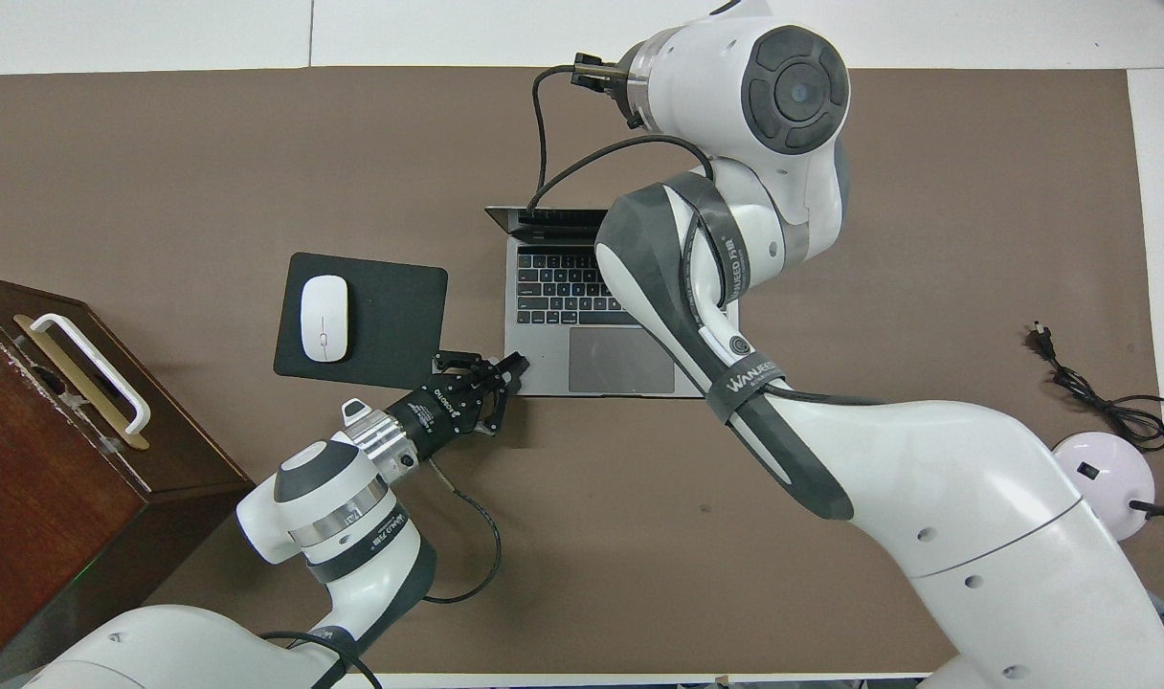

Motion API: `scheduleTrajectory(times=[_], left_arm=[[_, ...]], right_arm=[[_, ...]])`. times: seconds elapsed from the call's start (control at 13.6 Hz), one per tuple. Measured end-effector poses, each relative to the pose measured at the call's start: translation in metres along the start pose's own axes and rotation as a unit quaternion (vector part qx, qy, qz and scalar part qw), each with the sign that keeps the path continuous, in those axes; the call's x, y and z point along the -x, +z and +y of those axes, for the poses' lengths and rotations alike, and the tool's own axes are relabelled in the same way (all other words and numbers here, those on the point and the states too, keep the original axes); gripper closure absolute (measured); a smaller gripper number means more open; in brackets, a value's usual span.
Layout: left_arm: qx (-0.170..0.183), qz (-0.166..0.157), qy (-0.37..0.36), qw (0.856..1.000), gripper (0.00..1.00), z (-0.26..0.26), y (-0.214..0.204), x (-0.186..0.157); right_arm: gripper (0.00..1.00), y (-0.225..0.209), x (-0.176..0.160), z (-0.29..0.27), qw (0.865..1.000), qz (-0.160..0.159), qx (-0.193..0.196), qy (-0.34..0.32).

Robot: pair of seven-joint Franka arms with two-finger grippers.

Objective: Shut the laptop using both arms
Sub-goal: 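Lower the right gripper onto the top edge of the laptop screen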

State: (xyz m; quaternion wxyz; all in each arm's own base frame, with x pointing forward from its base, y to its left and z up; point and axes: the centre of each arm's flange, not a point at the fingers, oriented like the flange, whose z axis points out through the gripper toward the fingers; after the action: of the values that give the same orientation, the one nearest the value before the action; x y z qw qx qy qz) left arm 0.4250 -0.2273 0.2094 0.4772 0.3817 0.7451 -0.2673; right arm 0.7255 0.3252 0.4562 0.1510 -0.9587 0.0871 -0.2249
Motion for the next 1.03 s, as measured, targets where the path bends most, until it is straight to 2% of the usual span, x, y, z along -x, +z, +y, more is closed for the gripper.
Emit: scheduleTrajectory(times=[0.73, 1.03], left_arm=[[0.000, 0.000, 0.000, 1.000, 0.99, 0.000, 0.000, 0.000], [0.000, 0.001, 0.000, 1.000, 0.99, 0.000, 0.000, 0.000]], right_arm=[[0.99, 0.043, 0.040, 0.006, 0.998, -0.048, 0.027, 0.007], [0.99, 0.047, 0.053, 0.014, 0.997, -0.066, 0.042, 0.022]])
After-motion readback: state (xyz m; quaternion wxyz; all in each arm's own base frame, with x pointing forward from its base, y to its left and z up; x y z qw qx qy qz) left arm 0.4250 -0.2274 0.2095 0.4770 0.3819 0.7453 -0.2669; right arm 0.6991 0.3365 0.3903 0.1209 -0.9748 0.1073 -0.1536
